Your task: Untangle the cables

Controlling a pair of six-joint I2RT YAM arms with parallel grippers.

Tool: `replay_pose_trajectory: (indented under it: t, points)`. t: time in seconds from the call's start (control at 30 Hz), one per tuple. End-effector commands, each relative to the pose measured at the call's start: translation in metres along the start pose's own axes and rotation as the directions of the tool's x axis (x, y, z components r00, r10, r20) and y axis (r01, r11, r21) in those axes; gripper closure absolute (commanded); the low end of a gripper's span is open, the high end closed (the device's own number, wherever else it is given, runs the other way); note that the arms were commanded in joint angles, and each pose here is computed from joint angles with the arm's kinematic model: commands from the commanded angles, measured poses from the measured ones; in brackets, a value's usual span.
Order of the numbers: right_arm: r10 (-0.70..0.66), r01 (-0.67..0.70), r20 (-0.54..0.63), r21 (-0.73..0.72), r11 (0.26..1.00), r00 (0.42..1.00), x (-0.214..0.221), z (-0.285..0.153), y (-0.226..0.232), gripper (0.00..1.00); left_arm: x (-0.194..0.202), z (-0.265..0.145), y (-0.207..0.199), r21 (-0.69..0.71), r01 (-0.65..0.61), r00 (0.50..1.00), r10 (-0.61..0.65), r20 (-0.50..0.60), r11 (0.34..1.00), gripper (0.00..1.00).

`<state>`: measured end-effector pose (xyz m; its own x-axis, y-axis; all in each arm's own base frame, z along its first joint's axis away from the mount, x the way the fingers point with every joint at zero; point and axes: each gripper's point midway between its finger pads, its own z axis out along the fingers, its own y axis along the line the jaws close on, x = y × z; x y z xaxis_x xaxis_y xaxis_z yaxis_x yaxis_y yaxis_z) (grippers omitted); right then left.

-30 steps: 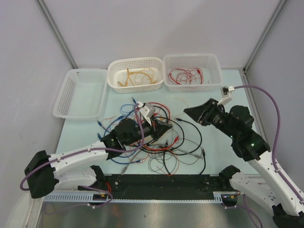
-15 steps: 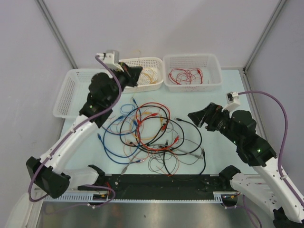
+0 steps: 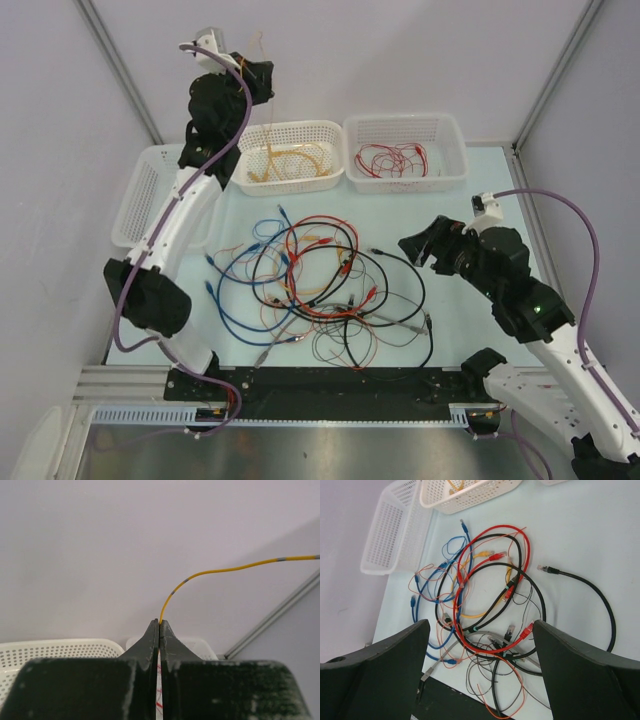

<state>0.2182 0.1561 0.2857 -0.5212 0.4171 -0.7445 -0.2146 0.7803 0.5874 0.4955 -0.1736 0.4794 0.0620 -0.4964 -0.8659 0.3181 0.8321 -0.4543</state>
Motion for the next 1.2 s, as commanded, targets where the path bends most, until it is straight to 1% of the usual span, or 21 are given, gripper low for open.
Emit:
replay_pose_trajectory:
  t: [0.0,0.03,0.1,0.13,0.17,0.33,0.37,0.53,0.63,0.67,0.7,0.73,0.77,0.83,0.87,0.9,0.93,0.97,1.07,1.13,1.17]
  points:
    - [-0.009,0.009,0.015,0.003,1.0,1.0,-0.004,0.01,-0.004,0.12,-0.048,0.026,-0.01,0.034,0.018,0.985,-0.024,0.168,0.999,1.0]
    - [-0.008,0.008,-0.001,-0.012,1.0,1.0,-0.002,0.011,-0.002,0.12,-0.064,0.03,-0.016,0.045,0.001,0.979,-0.01,0.206,0.999,1.0]
    - [-0.014,0.014,-0.004,-0.014,1.0,1.0,-0.002,0.015,-0.002,0.12,-0.043,0.051,-0.003,0.01,-0.014,0.986,0.012,0.168,1.0,1.0]
    - [-0.018,0.018,-0.001,-0.01,1.0,1.0,-0.003,0.016,-0.002,0.11,-0.05,0.056,-0.006,0.017,-0.021,0.983,0.018,0.184,1.0,1.0]
    - [-0.019,0.019,-0.002,0.001,1.0,1.0,-0.003,0.018,-0.004,0.12,-0.03,0.068,0.004,0.001,-0.026,0.988,0.026,0.152,1.0,1.0]
    - [-0.012,0.012,-0.021,0.039,0.999,1.0,0.004,0.027,-0.016,0.11,0.023,0.092,0.041,-0.078,-0.046,0.995,0.052,0.081,0.996,1.0]
    - [-0.007,0.008,-0.027,0.044,0.999,1.0,0.006,0.029,-0.018,0.12,0.045,0.099,0.055,-0.105,-0.055,0.997,0.06,0.046,0.993,1.0]
    - [0.004,-0.001,-0.042,0.079,0.997,0.999,0.012,0.038,-0.03,0.12,0.103,0.115,0.108,-0.207,-0.097,0.995,0.093,-0.029,0.973,1.0]
    - [0.009,-0.003,-0.062,0.091,0.996,0.998,0.016,0.045,-0.035,0.11,0.136,0.117,0.145,-0.293,-0.098,0.994,0.079,-0.078,0.951,1.0]
    - [0.009,-0.003,-0.062,0.088,0.996,0.998,0.016,0.047,-0.034,0.12,0.145,0.115,0.157,-0.324,-0.103,0.992,0.073,-0.103,0.94,0.97]
    - [0.011,-0.005,-0.069,0.096,0.995,0.998,0.017,0.05,-0.037,0.12,0.154,0.113,0.166,-0.342,-0.094,0.991,0.054,-0.122,0.935,0.9]
    - [0.013,-0.006,-0.074,0.092,0.996,0.997,0.018,0.051,-0.036,0.12,0.161,0.113,0.173,-0.348,-0.092,0.989,0.044,-0.144,0.933,0.76]
    - [0.018,-0.011,-0.075,0.093,0.996,0.997,0.017,0.053,-0.037,0.12,0.171,0.11,0.177,-0.351,-0.094,0.983,0.031,-0.182,0.932,0.46]
    - [0.025,-0.018,-0.085,0.082,0.996,0.996,0.019,0.056,-0.035,0.12,0.165,0.105,0.181,-0.381,-0.084,0.983,0.015,-0.181,0.921,0.32]
    - [0.034,-0.027,-0.085,0.082,0.996,0.996,0.019,0.058,-0.035,0.12,0.161,0.103,0.181,-0.388,-0.088,0.984,0.02,-0.175,0.918,0.21]
    - [0.037,-0.03,-0.089,0.077,0.997,0.995,0.019,0.058,-0.034,0.12,0.159,0.101,0.181,-0.388,-0.09,0.984,0.023,-0.174,0.917,0.17]
    - [0.044,-0.038,-0.096,0.07,0.997,0.994,0.02,0.059,-0.033,0.12,0.143,0.1,0.173,-0.379,-0.085,0.988,0.029,-0.15,0.922,0.14]
    - [0.052,-0.046,-0.096,0.066,0.997,0.994,0.02,0.059,-0.031,0.12,0.136,0.099,0.169,-0.376,-0.083,0.99,0.032,-0.139,0.923,0.01]
    - [0.061,-0.055,-0.103,0.053,0.997,0.993,0.022,0.057,-0.028,0.13,0.097,0.089,0.145,-0.349,-0.064,0.996,0.036,-0.086,0.935,0.0]
    - [0.066,-0.061,-0.107,0.053,0.997,0.992,0.025,0.056,-0.03,0.13,0.092,0.078,0.134,-0.341,-0.062,0.996,0.034,-0.088,0.938,0.01]
    - [0.065,-0.061,-0.1,0.045,0.997,0.993,0.024,0.055,-0.028,0.13,0.061,0.066,0.112,-0.317,-0.048,0.998,0.036,-0.042,0.947,0.01]
